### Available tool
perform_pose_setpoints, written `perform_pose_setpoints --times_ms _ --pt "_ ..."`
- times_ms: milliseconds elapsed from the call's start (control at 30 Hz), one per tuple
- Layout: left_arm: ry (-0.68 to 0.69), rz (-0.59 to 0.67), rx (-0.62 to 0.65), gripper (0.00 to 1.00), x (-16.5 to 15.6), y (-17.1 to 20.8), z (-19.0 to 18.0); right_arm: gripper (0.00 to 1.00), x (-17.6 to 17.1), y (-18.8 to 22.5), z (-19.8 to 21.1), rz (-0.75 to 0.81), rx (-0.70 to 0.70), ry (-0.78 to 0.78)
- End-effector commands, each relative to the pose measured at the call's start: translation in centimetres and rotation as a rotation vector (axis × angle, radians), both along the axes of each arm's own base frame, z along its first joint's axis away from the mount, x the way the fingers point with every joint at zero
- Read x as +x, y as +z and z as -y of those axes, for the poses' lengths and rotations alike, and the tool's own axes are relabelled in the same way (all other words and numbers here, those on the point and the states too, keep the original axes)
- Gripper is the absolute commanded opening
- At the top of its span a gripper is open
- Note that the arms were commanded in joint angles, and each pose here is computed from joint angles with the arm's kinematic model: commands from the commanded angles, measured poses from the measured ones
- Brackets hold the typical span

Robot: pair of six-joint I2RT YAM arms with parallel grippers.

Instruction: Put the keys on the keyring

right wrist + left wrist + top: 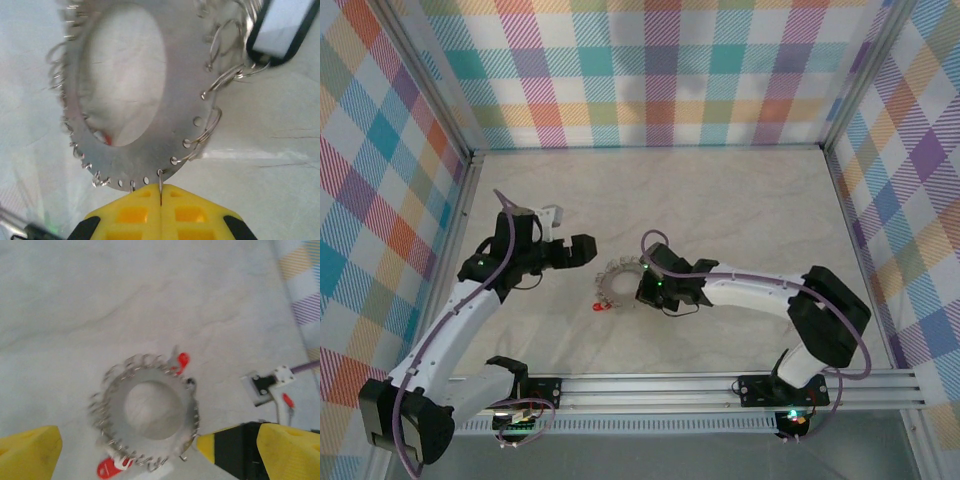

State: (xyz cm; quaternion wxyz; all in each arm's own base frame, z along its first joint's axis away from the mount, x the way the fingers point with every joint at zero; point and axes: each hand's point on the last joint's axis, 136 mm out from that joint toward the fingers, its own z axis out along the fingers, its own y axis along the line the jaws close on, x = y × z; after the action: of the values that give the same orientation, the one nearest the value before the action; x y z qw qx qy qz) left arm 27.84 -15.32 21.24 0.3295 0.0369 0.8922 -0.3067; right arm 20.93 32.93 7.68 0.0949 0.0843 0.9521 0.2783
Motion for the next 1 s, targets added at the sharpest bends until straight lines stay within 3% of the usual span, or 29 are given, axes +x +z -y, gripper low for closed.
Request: perform_pose_setpoints --times_ms 0,133,300,400,500,600,700,833,967 --pt "-0.293 0.234 -0.118 0.99 -0.6 4.2 5.1 0.00 0.3 2.8 -1.0 0.082 0.043 0.142" --pt "-0.495 0.503 -0.027 0.99 -3.4 5.4 7.5 0.00 0.3 4.4 -1.6 0.116 0.146 0.236" --pt "-0.473 0.574 -0.001 0.94 -3.9 4.7 6.8 0.00 -0.4 8.5 -1.3 0.343 0.187 0.483" --pt "-0.417 0.654 0.012 0.78 -3.7 4.1 6.1 0.00 -1.4 11.1 -0.8 0.514 0.207 0.635" --pt "-0.410 0.744 0.008 0.75 -4.5 4.8 5.6 0.00 -2.3 13.3 0.1 0.703 0.217 0.748" --pt "-0.450 0.757 0.008 0.74 -5.5 5.2 5.7 0.00 -3.0 14.7 0.8 0.918 0.225 0.824" --pt "-0.539 0.749 0.000 0.63 -6.7 5.2 6.6 0.00 -3.7 16.2 1.5 1.080 0.218 0.876" --pt "-0.680 0.773 -0.038 0.53 -9.0 5.8 7.9 0.00 -5.3 18.0 2.2 1.207 0.233 0.963" --pt "-0.788 0.790 -0.059 0.52 -11.2 5.6 8.8 0.00 -6.9 19.2 2.5 1.302 0.306 1.001"
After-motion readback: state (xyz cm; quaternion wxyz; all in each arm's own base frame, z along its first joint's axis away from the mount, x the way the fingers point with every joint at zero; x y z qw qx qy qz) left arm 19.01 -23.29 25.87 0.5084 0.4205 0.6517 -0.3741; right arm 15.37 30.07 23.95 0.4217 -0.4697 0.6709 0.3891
